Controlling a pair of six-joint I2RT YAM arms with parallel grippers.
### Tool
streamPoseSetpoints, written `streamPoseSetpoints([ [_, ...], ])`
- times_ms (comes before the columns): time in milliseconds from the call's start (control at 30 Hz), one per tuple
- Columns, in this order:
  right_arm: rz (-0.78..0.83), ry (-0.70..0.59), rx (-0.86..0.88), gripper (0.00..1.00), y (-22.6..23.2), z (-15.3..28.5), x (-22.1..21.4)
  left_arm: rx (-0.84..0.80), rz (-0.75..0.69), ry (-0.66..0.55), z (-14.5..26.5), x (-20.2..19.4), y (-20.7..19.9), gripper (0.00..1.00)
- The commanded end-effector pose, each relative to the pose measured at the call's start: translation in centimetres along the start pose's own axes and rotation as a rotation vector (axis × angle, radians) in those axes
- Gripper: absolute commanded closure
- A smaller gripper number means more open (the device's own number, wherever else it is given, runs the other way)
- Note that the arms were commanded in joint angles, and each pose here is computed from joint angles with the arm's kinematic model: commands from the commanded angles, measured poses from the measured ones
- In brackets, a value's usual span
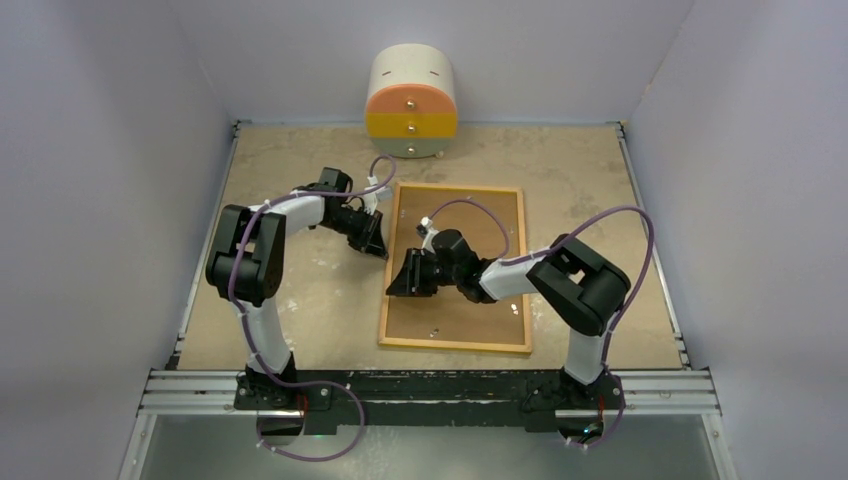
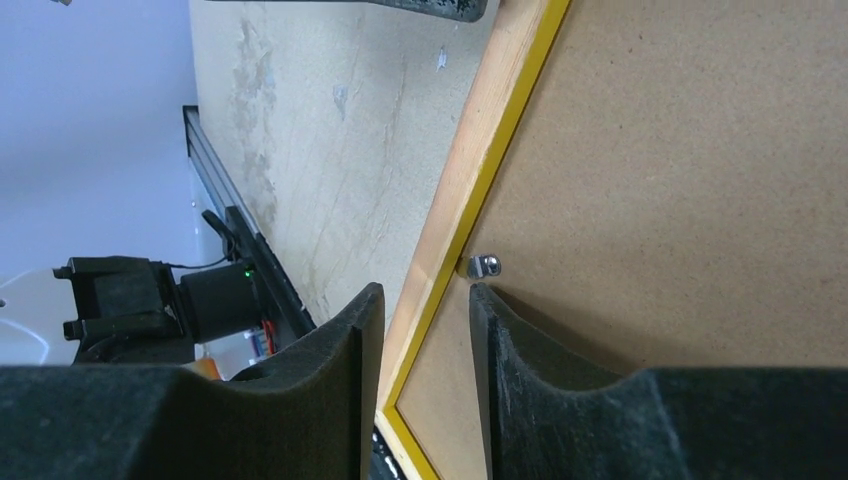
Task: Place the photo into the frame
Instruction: Install the photo frame at the center of the board.
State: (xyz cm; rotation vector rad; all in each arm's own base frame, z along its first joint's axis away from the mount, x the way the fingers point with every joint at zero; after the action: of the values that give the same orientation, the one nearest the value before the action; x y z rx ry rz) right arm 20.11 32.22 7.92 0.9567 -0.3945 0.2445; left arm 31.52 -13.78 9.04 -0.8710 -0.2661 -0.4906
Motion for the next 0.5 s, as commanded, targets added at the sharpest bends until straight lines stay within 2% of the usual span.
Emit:
streamPoseSetpoints([
  [0,-0.013,-0.011,-0.042,0.60,-0.7,-1.0,0.1,-0.015,-0.026,-0.004,-0.3,-0.3,0.2,0.97],
  [367,-0.022,-0.021,-0.047,0.62,-0.4,-0.6,0.2,-0.016,-0.037,-0.005,-0.3,-0.2,0.0,0.97],
  [467,-0.019,-0.030,0.002,0.60,0.7,0.4,1.1,-0.009,-0.048,-0.019,0.3,0.6,-0.2,0.98],
])
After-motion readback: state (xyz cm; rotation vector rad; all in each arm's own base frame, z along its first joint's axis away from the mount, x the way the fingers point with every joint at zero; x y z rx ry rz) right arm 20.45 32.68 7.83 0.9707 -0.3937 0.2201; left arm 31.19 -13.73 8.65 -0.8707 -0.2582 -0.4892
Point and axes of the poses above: each gripper's point midway between its finger pads, its own z axis back along the fingers, its own y axis along the line the jaws close on, x = y × z, the point moved 8 cm from there along z, back along the fingers, and after that the axes turned 8 degrees about z, right-handed, at the moved point
